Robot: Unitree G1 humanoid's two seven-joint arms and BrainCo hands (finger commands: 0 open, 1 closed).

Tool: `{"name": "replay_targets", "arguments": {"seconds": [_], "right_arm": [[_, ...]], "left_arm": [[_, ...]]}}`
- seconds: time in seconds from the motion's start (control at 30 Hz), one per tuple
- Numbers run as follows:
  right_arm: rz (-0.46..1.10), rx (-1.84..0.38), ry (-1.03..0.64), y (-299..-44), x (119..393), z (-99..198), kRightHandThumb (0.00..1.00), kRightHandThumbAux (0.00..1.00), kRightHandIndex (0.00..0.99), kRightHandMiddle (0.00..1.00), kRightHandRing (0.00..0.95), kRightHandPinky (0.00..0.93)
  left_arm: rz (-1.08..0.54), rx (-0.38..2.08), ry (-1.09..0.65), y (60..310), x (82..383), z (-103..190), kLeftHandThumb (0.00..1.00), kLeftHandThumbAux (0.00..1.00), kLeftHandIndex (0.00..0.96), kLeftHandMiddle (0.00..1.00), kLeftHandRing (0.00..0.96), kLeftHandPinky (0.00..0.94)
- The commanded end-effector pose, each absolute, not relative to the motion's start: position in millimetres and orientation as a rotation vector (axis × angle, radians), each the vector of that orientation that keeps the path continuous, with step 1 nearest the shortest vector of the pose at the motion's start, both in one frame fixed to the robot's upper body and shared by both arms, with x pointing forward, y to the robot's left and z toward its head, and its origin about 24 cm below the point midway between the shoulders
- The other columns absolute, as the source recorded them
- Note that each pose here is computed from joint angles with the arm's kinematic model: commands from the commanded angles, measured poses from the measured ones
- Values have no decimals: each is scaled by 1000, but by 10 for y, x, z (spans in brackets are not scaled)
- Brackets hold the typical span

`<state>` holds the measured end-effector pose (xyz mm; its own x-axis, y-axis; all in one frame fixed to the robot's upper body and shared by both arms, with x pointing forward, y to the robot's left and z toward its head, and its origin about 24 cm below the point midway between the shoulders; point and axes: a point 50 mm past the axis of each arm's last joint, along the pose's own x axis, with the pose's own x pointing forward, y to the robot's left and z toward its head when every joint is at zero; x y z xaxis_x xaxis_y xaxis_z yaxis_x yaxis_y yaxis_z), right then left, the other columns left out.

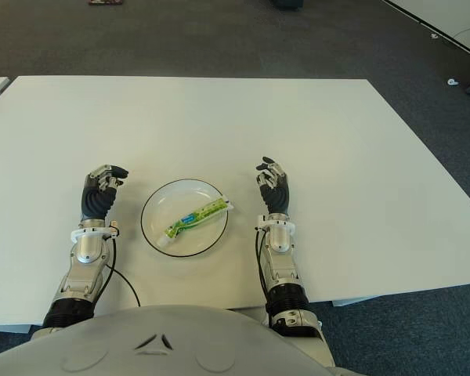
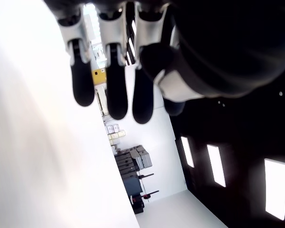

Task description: Put the toothpaste on the table into the plate.

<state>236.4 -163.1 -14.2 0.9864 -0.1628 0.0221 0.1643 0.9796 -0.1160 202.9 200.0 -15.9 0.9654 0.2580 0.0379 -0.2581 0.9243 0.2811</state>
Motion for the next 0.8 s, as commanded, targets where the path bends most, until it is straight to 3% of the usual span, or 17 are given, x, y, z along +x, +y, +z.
{"name": "replay_targets", "arguments": {"seconds": [0.03,0.8], "right_arm": [[-168,-127,22,-1622,2349,-173,709,730,429,455,419,425],[-74,-195,136,-1626,2345,-170,710,732,424,429,396,403]], "left_arm": [[250,292,19,1979,2021,-176,838,675,459,446,419,399],[263,296,24,1969,1990,-175,837,675,461,446,407,370]]}}
